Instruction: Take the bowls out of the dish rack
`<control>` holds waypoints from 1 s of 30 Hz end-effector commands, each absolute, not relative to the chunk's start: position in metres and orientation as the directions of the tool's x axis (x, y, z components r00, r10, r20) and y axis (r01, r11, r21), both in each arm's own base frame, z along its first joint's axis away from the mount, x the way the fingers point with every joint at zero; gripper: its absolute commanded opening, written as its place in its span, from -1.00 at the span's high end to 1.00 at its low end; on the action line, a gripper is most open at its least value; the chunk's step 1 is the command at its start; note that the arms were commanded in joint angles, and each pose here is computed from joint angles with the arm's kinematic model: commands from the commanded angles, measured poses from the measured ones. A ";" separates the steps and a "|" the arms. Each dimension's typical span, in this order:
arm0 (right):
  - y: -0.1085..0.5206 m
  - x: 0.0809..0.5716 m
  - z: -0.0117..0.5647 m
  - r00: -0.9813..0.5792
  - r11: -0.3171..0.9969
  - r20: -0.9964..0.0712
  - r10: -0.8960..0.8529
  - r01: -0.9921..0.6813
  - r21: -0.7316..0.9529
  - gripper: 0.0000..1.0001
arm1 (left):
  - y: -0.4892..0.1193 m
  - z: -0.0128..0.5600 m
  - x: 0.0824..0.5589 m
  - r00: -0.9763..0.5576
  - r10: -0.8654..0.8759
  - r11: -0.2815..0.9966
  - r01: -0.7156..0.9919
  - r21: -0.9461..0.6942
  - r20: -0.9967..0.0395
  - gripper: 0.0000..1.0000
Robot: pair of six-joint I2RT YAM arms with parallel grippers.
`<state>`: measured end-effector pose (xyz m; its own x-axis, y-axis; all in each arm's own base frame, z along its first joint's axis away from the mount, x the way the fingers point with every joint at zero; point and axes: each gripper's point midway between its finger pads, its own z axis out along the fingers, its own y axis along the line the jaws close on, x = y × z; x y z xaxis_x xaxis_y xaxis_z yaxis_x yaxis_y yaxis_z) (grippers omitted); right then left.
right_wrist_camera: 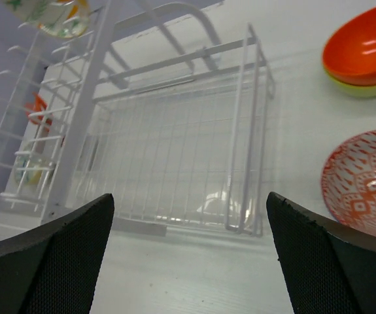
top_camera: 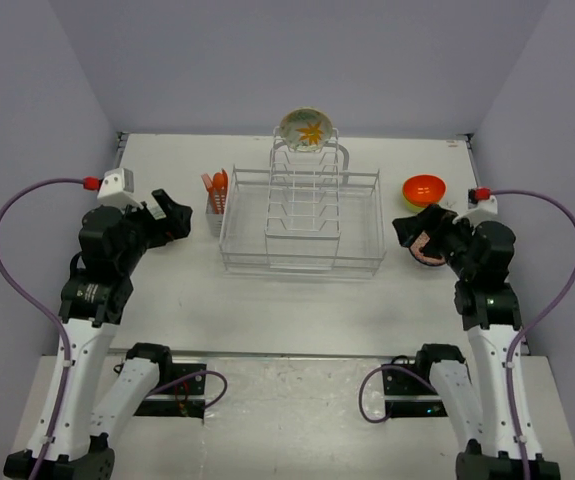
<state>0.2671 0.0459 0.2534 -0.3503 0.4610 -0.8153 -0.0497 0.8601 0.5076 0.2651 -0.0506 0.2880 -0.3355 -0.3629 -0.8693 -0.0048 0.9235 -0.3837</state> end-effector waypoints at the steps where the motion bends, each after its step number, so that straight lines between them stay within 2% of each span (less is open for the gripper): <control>1: 0.075 0.270 0.284 -0.331 0.883 -0.882 0.336 -0.215 0.417 -0.98 | -0.052 0.321 0.269 -0.258 -0.363 0.923 0.035 -0.384 -0.895 -1.00; 8: 0.106 0.281 0.336 -0.229 0.926 -0.958 0.170 -0.296 0.235 -0.98 | -0.042 0.319 0.269 -0.241 -0.310 0.947 0.012 -0.322 -0.920 -1.00; 11: 0.117 0.290 0.340 -0.239 0.929 -0.964 0.118 -0.315 0.192 -0.98 | -0.030 0.302 0.263 -0.224 -0.311 0.950 -0.047 -0.309 -0.924 -1.00; 13: 0.123 0.295 0.339 -0.249 0.929 -0.963 0.103 -0.322 0.183 -0.98 | -0.024 0.299 0.257 -0.185 -0.312 0.950 -0.066 -0.305 -0.932 -1.00; 17: 0.128 0.299 0.357 -0.201 0.930 -0.974 0.103 -0.329 0.167 -0.98 | -0.017 0.275 0.255 -0.217 -0.303 0.952 -0.113 -0.284 -0.928 -1.00; 21: 0.151 0.294 0.387 -0.150 0.865 -0.969 0.196 -0.438 0.243 -0.98 | -0.010 0.269 0.252 -0.222 -0.292 0.953 -0.145 -0.264 -0.930 -1.00; 24: 0.158 0.297 0.407 -0.085 0.846 -0.974 0.208 -0.485 0.223 -0.98 | -0.009 0.270 0.248 -0.200 -0.301 0.950 -0.145 -0.276 -0.932 -1.00; 28: 0.158 0.324 0.414 -0.123 0.881 -0.985 0.124 -0.442 0.166 -0.98 | -0.010 0.267 0.247 -0.201 -0.306 0.949 -0.145 -0.280 -0.931 -1.00; 29: 0.157 0.327 0.428 -0.089 0.887 -0.992 0.091 -0.445 0.121 -0.98 | -0.010 0.267 0.248 -0.202 -0.306 0.949 -0.144 -0.281 -0.930 -1.00; 30: 0.160 0.339 0.417 -0.121 0.893 -0.991 0.059 -0.437 0.106 -0.98 | -0.010 0.265 0.249 -0.208 -0.305 0.949 -0.144 -0.279 -0.929 -1.00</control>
<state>0.3253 0.1570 0.4035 -0.1578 0.1288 -0.9790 -0.4268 0.8852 0.1852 0.2444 -0.0126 0.2636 -0.2276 -0.3172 -0.9206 -0.1392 0.9463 -0.2917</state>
